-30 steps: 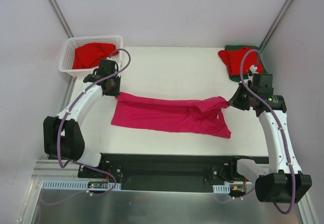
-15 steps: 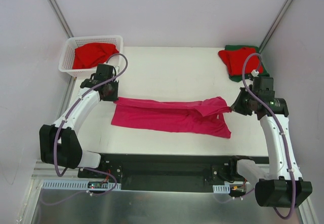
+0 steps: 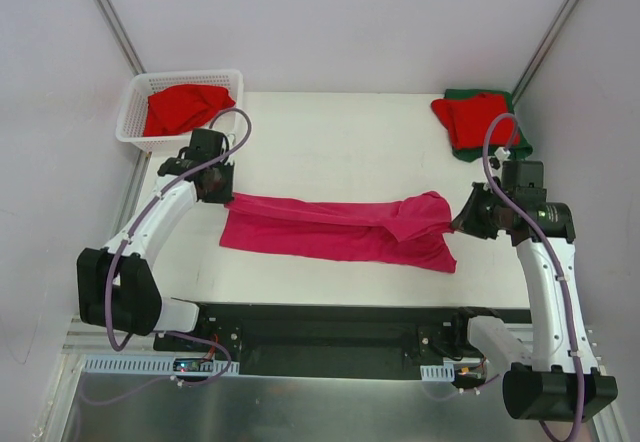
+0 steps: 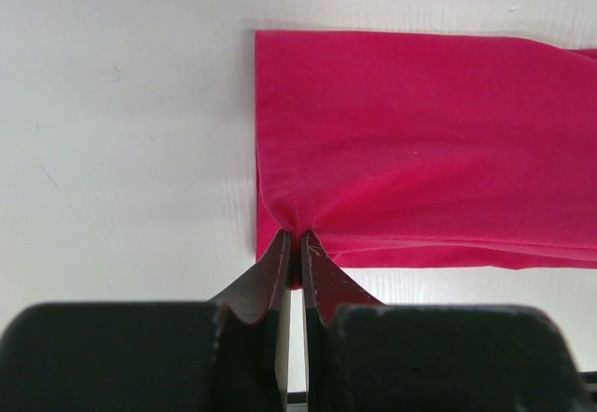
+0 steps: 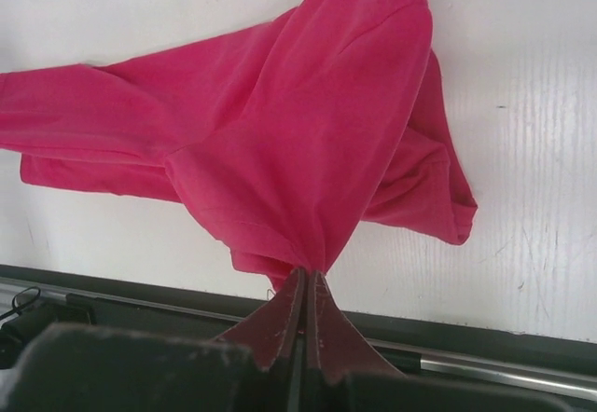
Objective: Fold and stack the t-shirts
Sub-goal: Fold the other side of the tshirt into a rectangle
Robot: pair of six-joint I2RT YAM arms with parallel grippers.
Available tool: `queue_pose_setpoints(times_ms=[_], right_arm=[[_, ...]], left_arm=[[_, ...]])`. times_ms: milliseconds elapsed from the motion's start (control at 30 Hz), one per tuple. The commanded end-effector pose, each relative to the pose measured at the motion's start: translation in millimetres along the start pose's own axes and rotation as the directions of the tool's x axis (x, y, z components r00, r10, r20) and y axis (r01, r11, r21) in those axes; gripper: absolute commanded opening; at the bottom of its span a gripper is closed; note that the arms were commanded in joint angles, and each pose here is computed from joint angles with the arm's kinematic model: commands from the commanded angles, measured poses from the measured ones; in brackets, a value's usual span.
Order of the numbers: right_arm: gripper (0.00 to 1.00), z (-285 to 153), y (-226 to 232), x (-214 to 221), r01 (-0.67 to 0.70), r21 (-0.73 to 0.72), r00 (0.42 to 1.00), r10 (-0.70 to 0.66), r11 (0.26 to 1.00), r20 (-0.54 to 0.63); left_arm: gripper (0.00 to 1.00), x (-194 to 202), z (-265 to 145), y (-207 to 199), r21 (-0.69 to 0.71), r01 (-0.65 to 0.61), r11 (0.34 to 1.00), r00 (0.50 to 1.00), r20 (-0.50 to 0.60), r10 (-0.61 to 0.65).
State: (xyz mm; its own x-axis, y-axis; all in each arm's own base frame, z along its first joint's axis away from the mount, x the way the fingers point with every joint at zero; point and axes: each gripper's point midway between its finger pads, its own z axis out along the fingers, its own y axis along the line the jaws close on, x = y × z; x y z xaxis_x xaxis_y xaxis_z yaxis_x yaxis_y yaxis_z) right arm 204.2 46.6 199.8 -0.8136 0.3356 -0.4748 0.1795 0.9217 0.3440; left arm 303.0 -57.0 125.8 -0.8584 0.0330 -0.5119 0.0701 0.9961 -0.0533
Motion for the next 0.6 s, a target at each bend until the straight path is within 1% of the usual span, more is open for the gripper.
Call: queue_pose_setpoints(times_ms=[0, 200, 433, 567], right_arm=[[0.01, -8.0, 4.6, 20.3, 0.017, -0.036, 0.997, -0.019, 0.999, -0.072], [0.01, -9.0, 6.2, 31.7, 0.021, -0.053, 0.991, -0.028, 0.998, -0.134], [0.01, 2.1, 3.9, 46.9, 0.017, -0.046, 0.982, -0.026, 0.999, -0.186], [0.01, 10.5, 1.5, 55.0, 0.004, -0.04, 0.978, -0.012, 0.999, -0.206]], left_arm=[[0.0, 2.1, 2.1, 2.9, -0.004, 0.008, 1.0, 0.999, -0.034, -0.008], [0.0, 6.3, 8.0, -4.8, 0.037, 0.005, 0.999, 0.997, -0.076, -0.002], [0.0, 16.6, 15.9, -4.0, 0.029, 0.008, 1.0, 0.99, -0.139, -0.004], [0.0, 19.4, 16.8, -3.8, 0.027, 0.01, 1.0, 0.988, -0.156, -0.006]])
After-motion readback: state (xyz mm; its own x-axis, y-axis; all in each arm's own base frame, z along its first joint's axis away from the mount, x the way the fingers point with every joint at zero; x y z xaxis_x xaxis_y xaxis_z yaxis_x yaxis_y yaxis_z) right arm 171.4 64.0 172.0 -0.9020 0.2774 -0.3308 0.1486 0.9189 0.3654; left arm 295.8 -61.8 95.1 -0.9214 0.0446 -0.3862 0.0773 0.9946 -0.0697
